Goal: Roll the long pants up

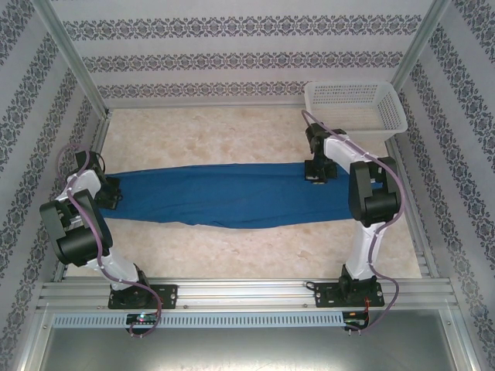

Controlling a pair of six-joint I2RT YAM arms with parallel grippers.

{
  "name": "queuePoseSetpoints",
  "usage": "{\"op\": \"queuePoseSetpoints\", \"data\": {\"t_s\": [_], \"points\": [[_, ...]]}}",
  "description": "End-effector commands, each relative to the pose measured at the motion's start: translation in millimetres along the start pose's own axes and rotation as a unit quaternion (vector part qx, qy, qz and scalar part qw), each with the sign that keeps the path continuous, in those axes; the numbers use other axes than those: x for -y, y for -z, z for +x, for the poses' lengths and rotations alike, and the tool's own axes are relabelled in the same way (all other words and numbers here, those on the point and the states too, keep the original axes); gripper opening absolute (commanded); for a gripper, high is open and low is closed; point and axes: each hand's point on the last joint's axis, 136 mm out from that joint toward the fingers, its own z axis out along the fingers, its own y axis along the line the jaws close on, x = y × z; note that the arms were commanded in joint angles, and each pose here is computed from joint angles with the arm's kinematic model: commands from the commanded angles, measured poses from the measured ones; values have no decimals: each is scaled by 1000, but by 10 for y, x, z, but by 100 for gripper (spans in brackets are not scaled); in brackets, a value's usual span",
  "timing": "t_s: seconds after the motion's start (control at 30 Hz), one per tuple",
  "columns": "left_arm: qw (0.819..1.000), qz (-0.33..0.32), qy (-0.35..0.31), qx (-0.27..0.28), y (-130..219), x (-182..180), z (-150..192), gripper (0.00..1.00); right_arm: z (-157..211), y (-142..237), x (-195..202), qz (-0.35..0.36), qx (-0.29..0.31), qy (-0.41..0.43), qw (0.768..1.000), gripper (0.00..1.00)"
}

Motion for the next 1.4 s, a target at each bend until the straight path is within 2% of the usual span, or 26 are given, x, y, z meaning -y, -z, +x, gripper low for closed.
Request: {"op": "queuePoseSetpoints", "data": {"t_s": [0.0,0.4,0.6,0.83,1.03,1.37], "points": [[1000,4,-1,10,139,41,-72,0,-153,-28,90,16,7,-2,1000,0],[1000,3,-6,12,166,67,-93,0,-596,-142,211,42,31,-5,999,0],[1000,4,-10,16,206,70,-103,0,-892,41,225,42,64,-12,997,0],[1000,2,-11,14,209,48,-89,0,-1019,258,265,50,91,-12,994,0],[1000,5,-12,14,228,36,-77,0,-880,469,259,33,117,-21,992,0],[1000,11,-9,4,209,9,-9,0,-145,356,52,5,93,-16,996,0]]}}
